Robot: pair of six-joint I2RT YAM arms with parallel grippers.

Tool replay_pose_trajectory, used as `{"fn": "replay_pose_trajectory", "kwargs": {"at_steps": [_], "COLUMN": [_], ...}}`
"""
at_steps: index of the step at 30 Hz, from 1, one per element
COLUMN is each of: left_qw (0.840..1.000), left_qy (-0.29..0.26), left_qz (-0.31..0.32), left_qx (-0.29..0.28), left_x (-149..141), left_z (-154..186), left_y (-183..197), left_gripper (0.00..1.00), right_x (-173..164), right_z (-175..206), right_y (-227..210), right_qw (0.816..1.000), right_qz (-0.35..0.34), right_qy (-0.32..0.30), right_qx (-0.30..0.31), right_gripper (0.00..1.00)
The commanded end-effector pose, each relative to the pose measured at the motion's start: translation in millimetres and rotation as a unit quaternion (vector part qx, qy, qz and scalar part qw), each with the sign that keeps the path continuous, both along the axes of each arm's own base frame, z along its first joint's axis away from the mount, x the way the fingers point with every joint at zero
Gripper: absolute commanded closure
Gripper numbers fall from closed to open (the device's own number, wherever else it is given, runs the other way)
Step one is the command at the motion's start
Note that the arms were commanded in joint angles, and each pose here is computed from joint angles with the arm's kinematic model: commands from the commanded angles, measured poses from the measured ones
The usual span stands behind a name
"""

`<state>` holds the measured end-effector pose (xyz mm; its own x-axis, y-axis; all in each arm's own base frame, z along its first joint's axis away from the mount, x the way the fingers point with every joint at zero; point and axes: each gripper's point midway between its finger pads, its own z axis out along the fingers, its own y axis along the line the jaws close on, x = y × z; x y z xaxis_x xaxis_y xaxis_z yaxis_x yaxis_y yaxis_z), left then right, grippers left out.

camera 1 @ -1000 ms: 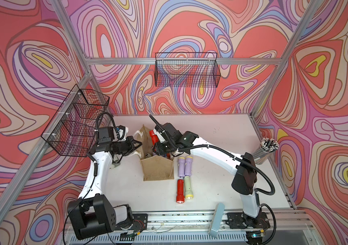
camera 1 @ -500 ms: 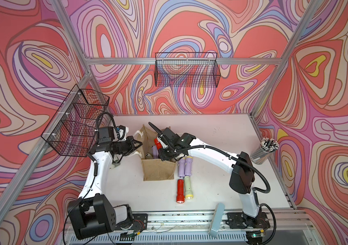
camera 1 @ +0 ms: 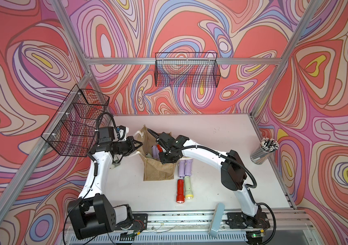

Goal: Put the flashlights into the tote bags
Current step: Place the flashlight in the canvas bag.

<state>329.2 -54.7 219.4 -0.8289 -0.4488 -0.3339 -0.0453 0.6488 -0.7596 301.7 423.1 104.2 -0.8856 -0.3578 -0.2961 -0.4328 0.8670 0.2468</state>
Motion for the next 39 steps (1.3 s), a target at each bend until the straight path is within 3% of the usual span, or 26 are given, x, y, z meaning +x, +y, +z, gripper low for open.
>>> {"fn": "replay_pose_trajectory", "kwargs": {"at_steps": [1, 5, 10, 17, 24, 30, 39], "left_qw": [1.000, 1.000, 1.000, 1.000, 1.000, 1.000, 1.000], "left_qy": [0.003, 0.005, 0.004, 0.005, 0.004, 0.000, -0.003], "left_qz": [-0.003, -0.002, -0.002, -0.002, -0.001, 0.000, 0.002], "left_qx": [0.001, -0.001, 0.000, 0.000, -0.001, 0.000, 0.010], "left_x": [-1, -1, 0, 0, -1, -1, -4], "left_z": [-1, -2, -2, -2, -1, 1, 2], "left_y": [0, 0, 0, 0, 0, 0, 1], "left_gripper": [1.00, 1.00, 1.00, 1.00, 1.00, 1.00, 1.00], "right_x": [-2, 1, 7, 13, 29, 39, 18], "right_z": [-24, -12, 7, 39, 115, 177, 219], "right_y": [-18, -16, -10, -3, -2, -31, -91], "right_qw": [0.998, 0.999, 1.000, 0.999, 0.989, 0.970, 0.955], "right_qz": [-0.006, -0.002, 0.003, 0.009, 0.013, -0.020, -0.073], "right_qy": [0.023, 0.012, -0.007, -0.038, -0.135, -0.232, -0.280], "right_qx": [-0.051, -0.046, -0.027, 0.006, 0.059, 0.065, 0.070], "right_gripper": [0.69, 0.48, 0.33, 0.33, 0.33, 0.32, 0.31]}}
